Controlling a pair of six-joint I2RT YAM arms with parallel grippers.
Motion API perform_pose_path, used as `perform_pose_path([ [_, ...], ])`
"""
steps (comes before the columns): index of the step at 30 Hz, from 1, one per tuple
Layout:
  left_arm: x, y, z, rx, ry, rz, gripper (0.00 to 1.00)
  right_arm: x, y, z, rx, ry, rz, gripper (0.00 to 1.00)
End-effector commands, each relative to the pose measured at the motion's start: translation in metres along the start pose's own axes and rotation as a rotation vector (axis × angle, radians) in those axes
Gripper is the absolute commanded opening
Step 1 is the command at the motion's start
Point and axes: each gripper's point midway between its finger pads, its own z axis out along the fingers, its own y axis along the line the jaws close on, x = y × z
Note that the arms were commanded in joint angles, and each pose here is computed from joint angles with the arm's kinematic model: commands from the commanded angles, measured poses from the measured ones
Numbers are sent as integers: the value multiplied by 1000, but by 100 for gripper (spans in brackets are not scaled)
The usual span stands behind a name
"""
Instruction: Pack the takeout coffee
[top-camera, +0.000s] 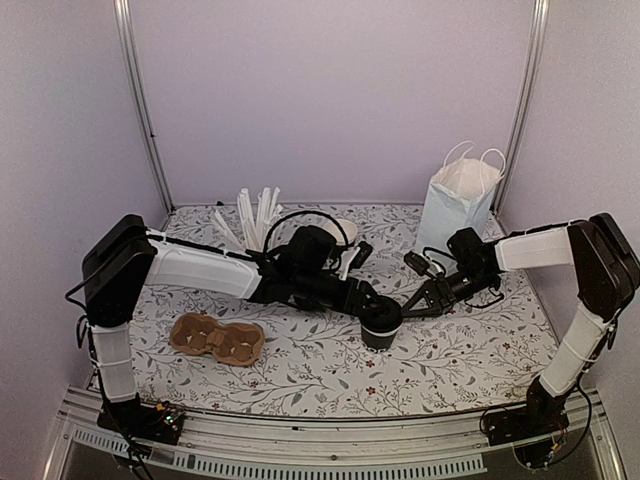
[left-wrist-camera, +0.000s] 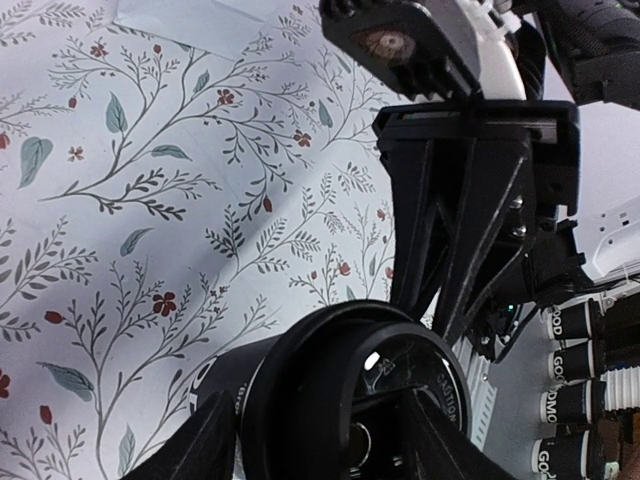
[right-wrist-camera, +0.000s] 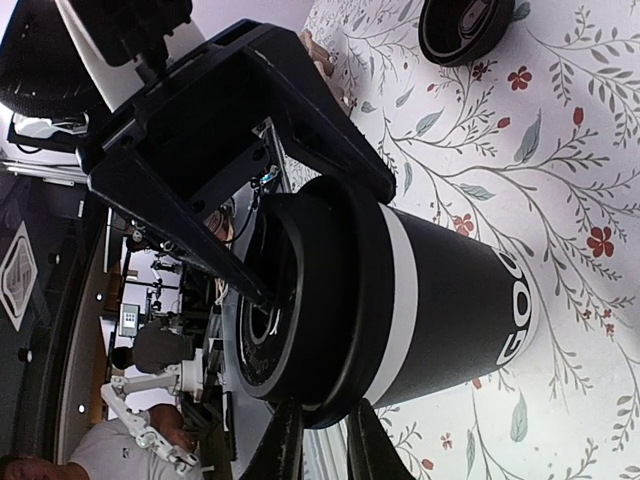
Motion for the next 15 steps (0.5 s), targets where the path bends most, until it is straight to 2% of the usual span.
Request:
perform_pose_path([
  [1, 54, 29, 17, -80, 147, -36, 58, 22, -66, 9, 265, 88, 65, 9],
  [3, 61, 33, 17, -85, 161, -42, 58, 24, -65, 10, 246, 94, 74, 11],
  [6, 71, 34, 15, -76, 167, -18, 58, 24, -56, 14, 216, 101, 49, 23],
  [8, 77, 36, 14, -68, 164, 0, 58, 23, -52, 16, 234, 105, 11, 28],
  [11, 88, 46, 15, -79, 158, 18, 58, 22, -56, 18, 299, 107, -29, 28],
  [15, 97, 58, 18, -104, 158, 19, 58, 23, -71, 19, 353, 127, -12, 22],
])
